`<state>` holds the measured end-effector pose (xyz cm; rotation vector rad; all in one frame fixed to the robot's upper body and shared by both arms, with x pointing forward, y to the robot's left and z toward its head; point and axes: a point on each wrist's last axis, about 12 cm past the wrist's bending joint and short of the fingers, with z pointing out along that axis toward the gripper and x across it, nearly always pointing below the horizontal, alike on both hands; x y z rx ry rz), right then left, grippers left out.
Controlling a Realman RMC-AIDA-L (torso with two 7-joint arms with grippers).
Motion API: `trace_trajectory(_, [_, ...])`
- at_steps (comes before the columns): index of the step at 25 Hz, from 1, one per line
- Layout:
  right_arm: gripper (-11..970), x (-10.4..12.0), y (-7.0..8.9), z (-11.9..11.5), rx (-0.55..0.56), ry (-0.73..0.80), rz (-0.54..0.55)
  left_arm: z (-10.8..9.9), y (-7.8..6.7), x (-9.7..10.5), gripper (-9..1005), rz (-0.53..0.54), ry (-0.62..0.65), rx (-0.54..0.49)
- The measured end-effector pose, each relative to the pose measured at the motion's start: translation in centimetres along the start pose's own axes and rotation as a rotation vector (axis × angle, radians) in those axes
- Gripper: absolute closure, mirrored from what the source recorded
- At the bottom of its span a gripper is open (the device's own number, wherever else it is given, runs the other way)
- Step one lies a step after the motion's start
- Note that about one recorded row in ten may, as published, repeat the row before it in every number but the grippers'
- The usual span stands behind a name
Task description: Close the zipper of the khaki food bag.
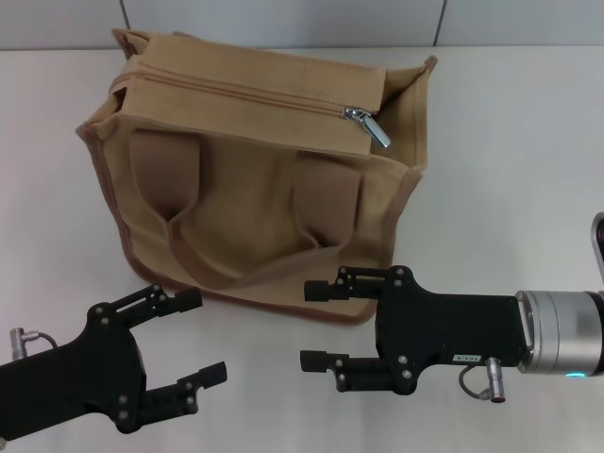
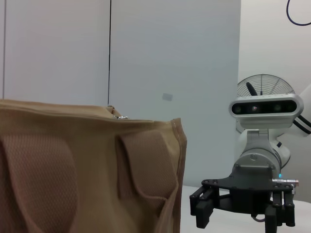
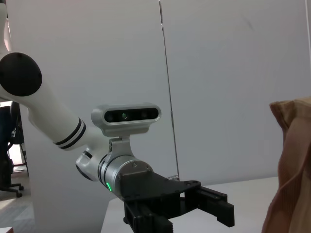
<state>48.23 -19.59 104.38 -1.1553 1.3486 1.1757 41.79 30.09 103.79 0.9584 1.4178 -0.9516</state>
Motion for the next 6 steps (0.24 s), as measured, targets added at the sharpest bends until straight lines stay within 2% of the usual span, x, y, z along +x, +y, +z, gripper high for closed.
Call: trace_trajectory(6, [275,0.2,0.18,-0.02,0.016,-0.013,-0.038,0.39,0.14,-0.04,212,-0.002,-0.006,0.007])
